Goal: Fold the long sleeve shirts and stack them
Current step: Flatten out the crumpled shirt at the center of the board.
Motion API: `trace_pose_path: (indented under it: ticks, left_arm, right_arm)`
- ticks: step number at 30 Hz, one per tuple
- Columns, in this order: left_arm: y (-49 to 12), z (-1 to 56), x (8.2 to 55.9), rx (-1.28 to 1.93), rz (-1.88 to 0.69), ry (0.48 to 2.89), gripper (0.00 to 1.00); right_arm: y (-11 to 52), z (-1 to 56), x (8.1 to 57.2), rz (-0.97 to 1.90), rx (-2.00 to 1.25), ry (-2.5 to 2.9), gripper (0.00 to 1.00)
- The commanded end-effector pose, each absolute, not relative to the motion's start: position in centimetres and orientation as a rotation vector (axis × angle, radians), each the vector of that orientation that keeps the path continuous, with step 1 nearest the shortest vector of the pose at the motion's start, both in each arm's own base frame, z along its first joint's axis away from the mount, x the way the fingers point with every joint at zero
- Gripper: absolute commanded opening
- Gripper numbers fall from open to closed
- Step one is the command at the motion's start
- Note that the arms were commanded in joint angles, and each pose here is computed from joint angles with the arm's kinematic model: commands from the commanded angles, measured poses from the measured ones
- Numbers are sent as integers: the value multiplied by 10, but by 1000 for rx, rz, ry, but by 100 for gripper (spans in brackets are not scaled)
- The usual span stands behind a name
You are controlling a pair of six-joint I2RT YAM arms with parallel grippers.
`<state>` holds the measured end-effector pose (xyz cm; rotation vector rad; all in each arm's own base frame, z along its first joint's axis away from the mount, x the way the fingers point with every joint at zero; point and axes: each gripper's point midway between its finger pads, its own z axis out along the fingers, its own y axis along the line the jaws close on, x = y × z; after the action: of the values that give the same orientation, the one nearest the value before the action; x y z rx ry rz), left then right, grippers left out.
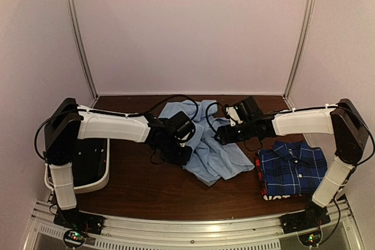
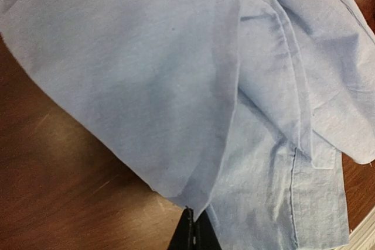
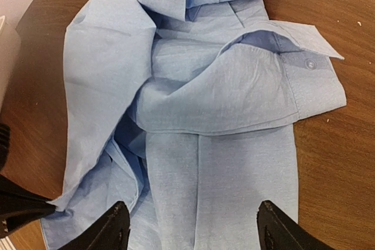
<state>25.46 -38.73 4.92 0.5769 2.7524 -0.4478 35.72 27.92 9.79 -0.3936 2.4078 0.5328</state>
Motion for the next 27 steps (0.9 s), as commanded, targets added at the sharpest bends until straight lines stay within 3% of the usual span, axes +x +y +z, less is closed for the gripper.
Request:
trace_pose_path:
  ticks: [1, 9, 18, 27]
  left_arm:
    - [-344, 90, 284, 397, -291, 2664, 0]
    - [-258, 135, 335, 175, -223, 2583, 0]
    - [-181, 185, 435, -6, -194, 2446, 0]
    - [-111, 197, 553, -115, -141, 2392, 0]
  right_arm:
    - [275, 75, 346, 424, -468, 2466, 72]
    - [271, 35, 324, 342, -564, 2566, 53]
    - [282, 12, 289, 320, -681, 2646, 19]
    - [348, 41, 236, 592, -779, 2619, 17]
